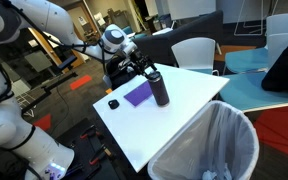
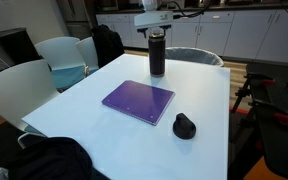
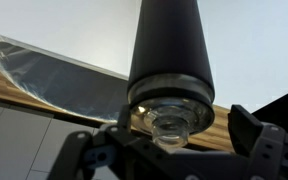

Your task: Remove the lid from the bottle, then move the bottle forward, then put the lid on the bottle

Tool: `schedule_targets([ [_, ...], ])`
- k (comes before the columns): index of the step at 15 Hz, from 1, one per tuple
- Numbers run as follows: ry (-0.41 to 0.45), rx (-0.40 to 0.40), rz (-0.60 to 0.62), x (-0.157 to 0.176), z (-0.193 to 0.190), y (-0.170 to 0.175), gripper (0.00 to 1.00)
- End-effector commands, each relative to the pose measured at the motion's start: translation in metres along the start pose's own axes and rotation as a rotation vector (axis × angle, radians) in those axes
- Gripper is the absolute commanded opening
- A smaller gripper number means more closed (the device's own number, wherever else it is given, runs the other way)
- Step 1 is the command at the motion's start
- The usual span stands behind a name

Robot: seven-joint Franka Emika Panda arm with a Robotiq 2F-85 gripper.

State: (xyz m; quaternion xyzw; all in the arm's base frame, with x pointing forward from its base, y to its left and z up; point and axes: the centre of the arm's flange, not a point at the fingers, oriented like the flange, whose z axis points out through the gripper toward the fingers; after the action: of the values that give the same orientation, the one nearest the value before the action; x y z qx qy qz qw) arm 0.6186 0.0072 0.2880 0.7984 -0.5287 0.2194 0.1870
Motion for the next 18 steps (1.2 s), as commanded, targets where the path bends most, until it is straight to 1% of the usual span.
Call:
schedule_targets([
  [1,0.023,-0.042,0.033,0.004,-0.003,-0.002,1.0],
  [4,0.04,-0.09,0.035,0.007,-0.003,-0.001,1.0],
  [6,0.04,-0.106,0.033,0.007,-0.002,-0.001,1.0],
  [13,0.022,-0.081,0.049,0.002,0.004,-0.009,1.0],
  [18,0.025,-0.094,0.078,-0.002,0.011,-0.011,1.0],
])
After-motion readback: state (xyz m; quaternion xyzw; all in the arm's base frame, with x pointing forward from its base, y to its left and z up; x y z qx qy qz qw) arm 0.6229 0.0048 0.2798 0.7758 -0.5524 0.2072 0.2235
